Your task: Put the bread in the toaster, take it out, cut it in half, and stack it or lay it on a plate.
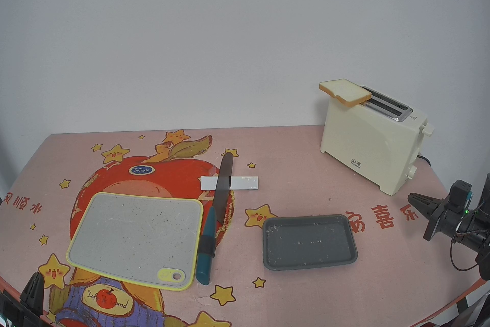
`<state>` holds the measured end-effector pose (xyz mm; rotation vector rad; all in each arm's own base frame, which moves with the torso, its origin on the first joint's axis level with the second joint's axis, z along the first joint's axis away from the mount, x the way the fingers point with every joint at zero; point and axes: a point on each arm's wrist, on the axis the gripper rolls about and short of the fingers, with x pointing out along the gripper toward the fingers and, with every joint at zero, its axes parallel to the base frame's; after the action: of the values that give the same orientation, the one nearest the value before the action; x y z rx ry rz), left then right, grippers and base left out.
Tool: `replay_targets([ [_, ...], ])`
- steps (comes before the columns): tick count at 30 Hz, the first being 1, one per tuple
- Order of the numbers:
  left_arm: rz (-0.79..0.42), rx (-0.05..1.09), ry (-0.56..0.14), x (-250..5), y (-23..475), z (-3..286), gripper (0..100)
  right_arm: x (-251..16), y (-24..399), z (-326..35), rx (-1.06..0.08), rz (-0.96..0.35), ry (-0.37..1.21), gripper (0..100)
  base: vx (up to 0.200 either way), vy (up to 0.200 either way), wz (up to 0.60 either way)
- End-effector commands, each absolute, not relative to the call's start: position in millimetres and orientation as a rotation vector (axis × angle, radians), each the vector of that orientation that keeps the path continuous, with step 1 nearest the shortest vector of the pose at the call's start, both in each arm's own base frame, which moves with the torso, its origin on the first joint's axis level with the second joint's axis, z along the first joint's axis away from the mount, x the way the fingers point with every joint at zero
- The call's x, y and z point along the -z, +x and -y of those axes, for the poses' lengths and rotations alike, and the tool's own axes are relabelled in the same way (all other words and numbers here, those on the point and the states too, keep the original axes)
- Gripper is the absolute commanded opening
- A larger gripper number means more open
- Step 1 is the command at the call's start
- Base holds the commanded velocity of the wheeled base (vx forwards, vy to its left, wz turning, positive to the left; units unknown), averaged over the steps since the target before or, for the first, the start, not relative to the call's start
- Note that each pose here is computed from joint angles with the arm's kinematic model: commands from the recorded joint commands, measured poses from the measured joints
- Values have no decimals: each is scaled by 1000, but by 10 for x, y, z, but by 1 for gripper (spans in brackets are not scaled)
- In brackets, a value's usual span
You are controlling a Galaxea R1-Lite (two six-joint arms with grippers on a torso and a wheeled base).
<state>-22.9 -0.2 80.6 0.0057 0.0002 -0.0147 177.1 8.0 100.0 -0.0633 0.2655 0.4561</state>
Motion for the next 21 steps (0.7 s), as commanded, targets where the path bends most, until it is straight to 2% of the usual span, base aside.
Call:
replay_targets([
  [1, -1, 14, 6, -753, -228, 2, 0, -1062, 1715, -176, -531, -228, -73, 0, 0, 0, 0],
  [8, -1, 15, 6, -753, -228, 3, 0, -1113, 1735, -385, -644, -227, 1, 0, 0, 0, 0],
  [15, -1, 15, 6, -753, -228, 3, 0, -1160, 1708, -764, -808, -327, 248, 0, 0, 0, 0],
  [21, -1, 14, 6, -753, -228, 2, 0, -1200, 1830, -902, -837, -372, 384, 0, 0, 0, 0],
])
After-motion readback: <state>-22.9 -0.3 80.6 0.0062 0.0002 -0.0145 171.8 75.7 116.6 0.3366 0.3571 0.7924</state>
